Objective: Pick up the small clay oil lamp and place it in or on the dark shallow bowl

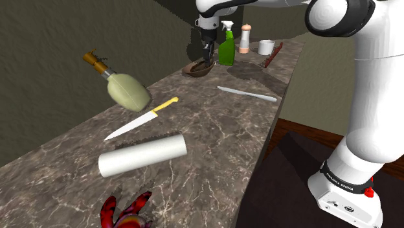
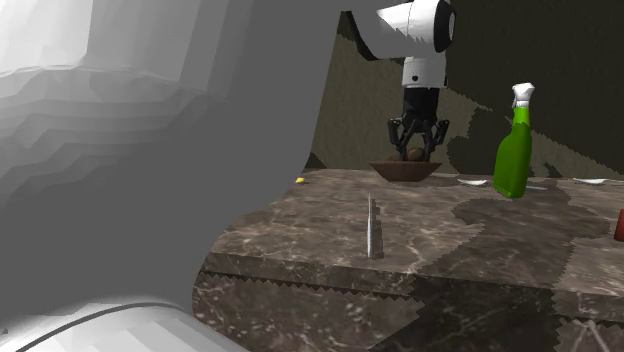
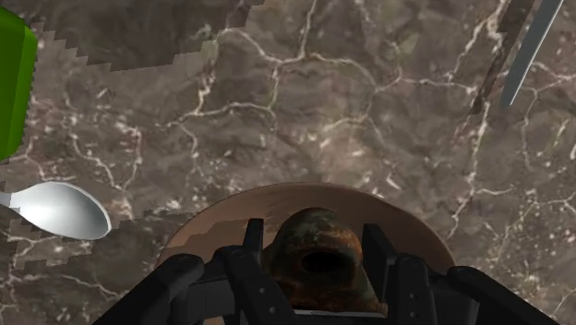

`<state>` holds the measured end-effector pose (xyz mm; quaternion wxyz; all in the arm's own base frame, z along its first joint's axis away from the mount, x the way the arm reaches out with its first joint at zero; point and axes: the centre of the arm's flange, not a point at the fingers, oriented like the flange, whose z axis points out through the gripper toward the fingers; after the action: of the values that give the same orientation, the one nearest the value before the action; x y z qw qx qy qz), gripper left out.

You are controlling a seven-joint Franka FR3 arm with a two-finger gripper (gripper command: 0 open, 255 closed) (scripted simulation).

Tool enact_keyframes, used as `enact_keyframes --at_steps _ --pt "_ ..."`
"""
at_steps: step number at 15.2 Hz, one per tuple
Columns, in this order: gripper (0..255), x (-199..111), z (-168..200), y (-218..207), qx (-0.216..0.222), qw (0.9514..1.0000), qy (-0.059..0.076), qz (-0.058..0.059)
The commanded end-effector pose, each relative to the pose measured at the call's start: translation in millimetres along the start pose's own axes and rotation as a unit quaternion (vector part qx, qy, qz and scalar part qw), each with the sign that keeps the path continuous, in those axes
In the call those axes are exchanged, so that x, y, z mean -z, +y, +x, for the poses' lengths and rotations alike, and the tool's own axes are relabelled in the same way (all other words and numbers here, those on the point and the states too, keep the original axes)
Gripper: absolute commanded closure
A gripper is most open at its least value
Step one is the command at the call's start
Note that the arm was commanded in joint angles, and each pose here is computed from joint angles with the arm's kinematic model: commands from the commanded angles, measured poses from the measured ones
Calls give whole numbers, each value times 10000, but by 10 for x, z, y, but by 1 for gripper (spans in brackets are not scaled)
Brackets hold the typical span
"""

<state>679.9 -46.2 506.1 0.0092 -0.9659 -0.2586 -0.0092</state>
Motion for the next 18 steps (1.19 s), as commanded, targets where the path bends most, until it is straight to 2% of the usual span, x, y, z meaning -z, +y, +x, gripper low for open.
enact_keyframes --at_steps 1,6,10,18 --pt "0 0 1 -1 1 10000 2 0" --pt "0 1 1 -1 1 10000 1 0" --pt "0 500 1 -1 1 10000 1 0" --pt "0 500 1 -1 1 10000 1 0"
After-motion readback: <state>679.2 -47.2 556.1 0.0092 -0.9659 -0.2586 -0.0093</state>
